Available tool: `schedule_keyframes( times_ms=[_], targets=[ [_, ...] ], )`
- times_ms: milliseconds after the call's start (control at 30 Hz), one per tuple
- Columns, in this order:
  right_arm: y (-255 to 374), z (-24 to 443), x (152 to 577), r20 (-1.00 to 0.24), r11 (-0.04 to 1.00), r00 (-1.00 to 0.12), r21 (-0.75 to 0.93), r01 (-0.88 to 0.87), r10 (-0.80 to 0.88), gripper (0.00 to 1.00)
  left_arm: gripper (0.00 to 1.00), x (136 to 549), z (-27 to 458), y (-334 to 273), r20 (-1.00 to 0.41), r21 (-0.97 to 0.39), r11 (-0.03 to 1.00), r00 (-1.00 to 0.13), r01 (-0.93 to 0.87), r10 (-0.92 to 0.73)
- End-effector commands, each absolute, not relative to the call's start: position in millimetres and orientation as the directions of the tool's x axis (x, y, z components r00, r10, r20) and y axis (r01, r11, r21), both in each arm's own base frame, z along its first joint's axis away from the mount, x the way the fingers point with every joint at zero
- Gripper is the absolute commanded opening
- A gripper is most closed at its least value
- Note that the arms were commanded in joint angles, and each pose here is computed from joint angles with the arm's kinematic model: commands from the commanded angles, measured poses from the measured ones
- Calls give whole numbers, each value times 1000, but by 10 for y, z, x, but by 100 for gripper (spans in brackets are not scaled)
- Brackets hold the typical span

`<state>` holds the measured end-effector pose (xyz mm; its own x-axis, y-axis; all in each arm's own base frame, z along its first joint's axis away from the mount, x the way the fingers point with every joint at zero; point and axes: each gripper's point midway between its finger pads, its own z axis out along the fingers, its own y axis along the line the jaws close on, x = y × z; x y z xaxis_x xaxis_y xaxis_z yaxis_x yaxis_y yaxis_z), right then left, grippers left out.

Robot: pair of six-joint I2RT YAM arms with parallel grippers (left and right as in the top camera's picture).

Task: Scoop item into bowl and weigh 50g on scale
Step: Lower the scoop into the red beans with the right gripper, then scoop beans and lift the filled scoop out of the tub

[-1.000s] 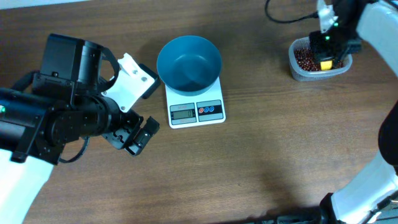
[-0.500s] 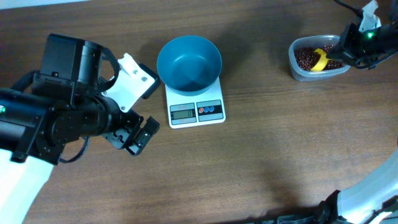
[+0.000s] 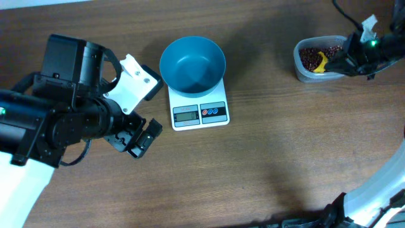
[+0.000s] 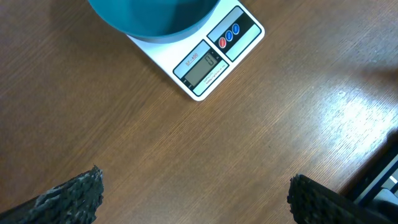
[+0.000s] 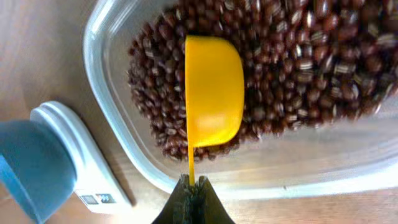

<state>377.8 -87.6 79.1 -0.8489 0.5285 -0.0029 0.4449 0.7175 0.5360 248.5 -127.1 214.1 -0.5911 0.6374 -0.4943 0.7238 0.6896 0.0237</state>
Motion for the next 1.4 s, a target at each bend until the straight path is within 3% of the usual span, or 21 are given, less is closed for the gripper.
schedule_keyframes(
  times_ms=[0, 267, 500, 767, 1367],
  targets=[
    [-922, 591, 3691, 66, 679, -818, 522, 516, 571, 4, 99, 2497, 2215, -1288, -516, 16, 696, -591, 717, 620],
    [-923, 471, 3695, 71, 654, -793, 523, 546, 605, 4, 99, 2497, 2215, -1288, -517, 15, 696, -590, 718, 620],
    [-826, 564, 3747, 47, 644, -828, 605, 468, 558, 4, 99, 2496, 2213, -1288, -516, 15, 696, -591, 718, 620],
    [-1075, 794, 3746, 15, 518, -794, 750, 411, 608, 4, 99, 2496, 2213, -1288, -516, 15, 696, -591, 718, 620],
    [-1215, 1039, 3639, -34, 428, -788, 854, 296, 615, 4, 99, 2497, 2215, -1288, -517, 15, 696, -590, 718, 620]
  ],
)
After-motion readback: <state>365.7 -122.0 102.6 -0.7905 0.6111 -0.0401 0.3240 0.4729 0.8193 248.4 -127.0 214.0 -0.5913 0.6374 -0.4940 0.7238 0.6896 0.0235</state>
